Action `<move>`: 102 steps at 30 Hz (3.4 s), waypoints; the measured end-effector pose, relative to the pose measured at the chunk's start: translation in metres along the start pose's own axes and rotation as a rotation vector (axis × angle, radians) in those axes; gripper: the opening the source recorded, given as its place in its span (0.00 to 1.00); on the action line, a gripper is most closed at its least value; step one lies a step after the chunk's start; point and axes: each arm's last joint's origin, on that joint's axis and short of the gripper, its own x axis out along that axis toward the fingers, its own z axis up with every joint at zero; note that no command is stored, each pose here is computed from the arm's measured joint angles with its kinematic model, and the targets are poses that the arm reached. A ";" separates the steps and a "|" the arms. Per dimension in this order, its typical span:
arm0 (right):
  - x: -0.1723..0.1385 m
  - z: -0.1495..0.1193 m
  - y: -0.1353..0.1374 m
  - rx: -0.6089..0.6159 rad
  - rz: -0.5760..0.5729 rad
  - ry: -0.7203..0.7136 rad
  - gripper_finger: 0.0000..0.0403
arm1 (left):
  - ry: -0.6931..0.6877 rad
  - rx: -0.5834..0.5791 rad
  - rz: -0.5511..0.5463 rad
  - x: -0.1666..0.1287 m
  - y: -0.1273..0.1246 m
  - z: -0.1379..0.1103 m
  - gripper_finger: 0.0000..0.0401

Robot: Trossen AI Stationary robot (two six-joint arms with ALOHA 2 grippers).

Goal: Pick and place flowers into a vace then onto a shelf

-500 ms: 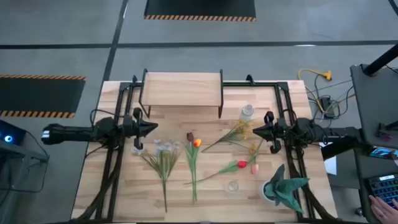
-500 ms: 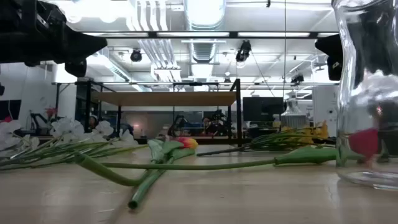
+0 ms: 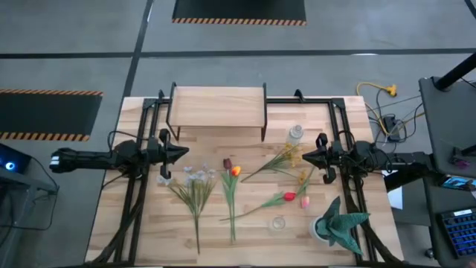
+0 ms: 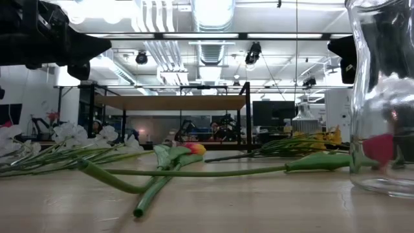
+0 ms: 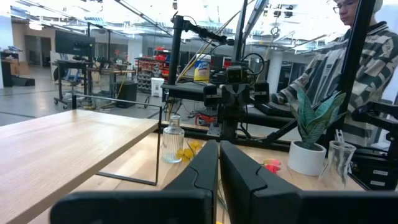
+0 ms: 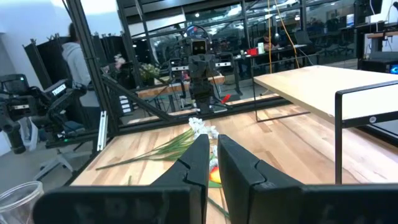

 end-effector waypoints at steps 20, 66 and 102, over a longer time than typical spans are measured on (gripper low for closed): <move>0.000 0.000 0.000 0.000 0.000 0.000 0.07 | 0.000 0.000 0.000 0.000 0.000 0.000 0.00; 0.000 0.000 0.000 0.000 0.000 -0.002 0.07 | 0.000 0.000 0.000 0.000 0.000 0.000 0.00; -0.002 0.039 -0.002 0.619 -0.201 -0.458 0.24 | -0.006 -0.001 0.003 0.000 0.000 0.001 0.00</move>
